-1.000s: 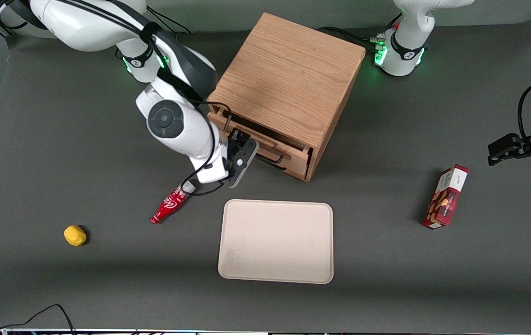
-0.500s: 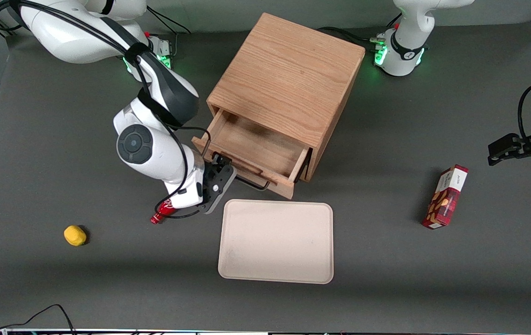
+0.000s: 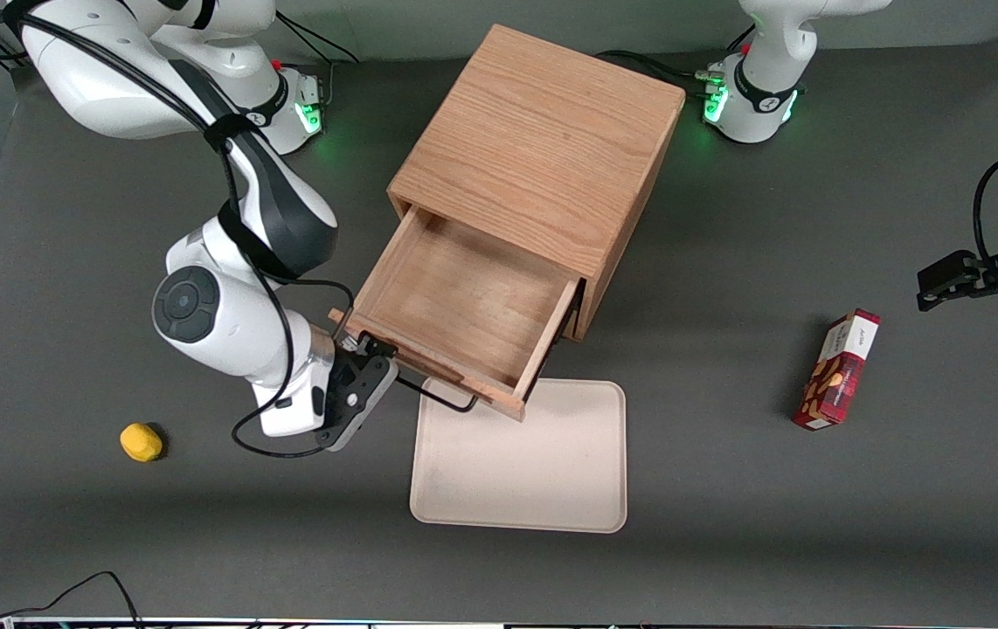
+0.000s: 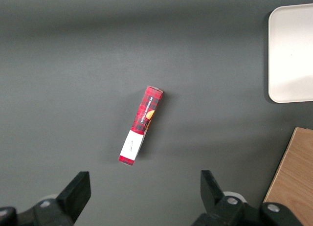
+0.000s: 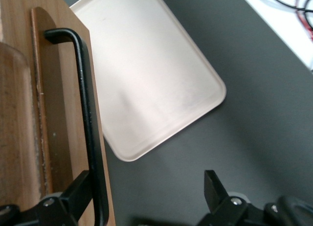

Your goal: Open upper drawer

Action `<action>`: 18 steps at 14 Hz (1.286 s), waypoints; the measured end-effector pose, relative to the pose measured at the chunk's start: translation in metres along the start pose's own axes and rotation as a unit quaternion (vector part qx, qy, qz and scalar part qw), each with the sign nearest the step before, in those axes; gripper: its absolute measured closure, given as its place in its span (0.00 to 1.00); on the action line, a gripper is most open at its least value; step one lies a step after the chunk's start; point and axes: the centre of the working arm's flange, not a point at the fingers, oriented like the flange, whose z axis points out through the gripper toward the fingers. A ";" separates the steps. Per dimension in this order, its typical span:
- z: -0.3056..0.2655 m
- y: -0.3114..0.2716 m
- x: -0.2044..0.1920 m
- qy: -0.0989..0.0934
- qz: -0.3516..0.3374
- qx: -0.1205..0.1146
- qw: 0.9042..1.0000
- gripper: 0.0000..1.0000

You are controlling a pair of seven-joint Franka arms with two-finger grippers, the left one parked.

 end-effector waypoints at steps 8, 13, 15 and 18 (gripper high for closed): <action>-0.020 0.037 -0.006 0.055 0.068 0.029 0.996 0.00; -0.144 0.061 -0.038 0.072 0.091 -0.031 0.993 0.00; -0.188 0.087 -0.090 0.056 0.131 -0.063 0.988 0.00; -0.219 0.099 -0.168 0.012 0.246 -0.068 0.967 0.00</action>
